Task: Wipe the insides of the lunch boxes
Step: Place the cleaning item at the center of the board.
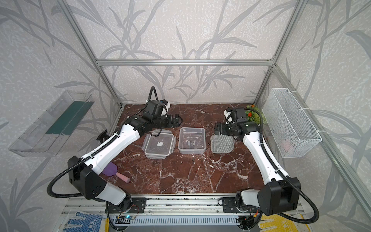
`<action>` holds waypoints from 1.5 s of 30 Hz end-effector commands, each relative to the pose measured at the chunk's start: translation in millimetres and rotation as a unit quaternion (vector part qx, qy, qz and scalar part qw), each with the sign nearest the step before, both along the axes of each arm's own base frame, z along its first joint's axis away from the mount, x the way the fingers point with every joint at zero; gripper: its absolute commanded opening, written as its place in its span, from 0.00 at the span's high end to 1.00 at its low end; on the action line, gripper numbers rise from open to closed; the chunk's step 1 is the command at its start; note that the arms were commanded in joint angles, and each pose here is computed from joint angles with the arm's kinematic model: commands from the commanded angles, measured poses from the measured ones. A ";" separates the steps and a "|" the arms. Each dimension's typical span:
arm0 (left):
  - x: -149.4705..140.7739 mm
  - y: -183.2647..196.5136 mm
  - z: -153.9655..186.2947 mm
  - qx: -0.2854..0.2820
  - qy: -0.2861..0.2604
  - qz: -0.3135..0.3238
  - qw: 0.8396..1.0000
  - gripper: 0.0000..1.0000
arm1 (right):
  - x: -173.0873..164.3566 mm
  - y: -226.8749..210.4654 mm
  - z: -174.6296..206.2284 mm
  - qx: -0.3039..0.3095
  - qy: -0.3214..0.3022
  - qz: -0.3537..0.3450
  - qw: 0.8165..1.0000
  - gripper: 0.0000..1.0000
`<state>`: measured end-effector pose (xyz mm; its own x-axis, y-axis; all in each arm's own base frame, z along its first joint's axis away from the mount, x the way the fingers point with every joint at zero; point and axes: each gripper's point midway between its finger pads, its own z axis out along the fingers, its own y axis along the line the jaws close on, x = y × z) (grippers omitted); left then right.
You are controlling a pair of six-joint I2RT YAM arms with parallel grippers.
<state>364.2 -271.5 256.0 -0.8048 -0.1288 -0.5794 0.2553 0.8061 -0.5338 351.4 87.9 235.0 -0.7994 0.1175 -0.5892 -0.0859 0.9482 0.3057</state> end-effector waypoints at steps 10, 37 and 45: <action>-15.9 -47.7 55.2 -0.096 -0.095 -0.077 0.988 0.01 | 13.9 43.2 27.9 0.140 0.008 0.061 0.988 0.01; -33.7 -201.3 38.5 -0.251 -0.114 -0.190 0.942 0.02 | -15.7 53.7 124.5 0.235 -0.083 0.072 0.966 0.01; -6.4 -222.6 2.8 -0.179 -0.079 -0.156 0.968 0.90 | -25.6 51.9 136.4 0.242 -0.096 0.076 0.962 0.01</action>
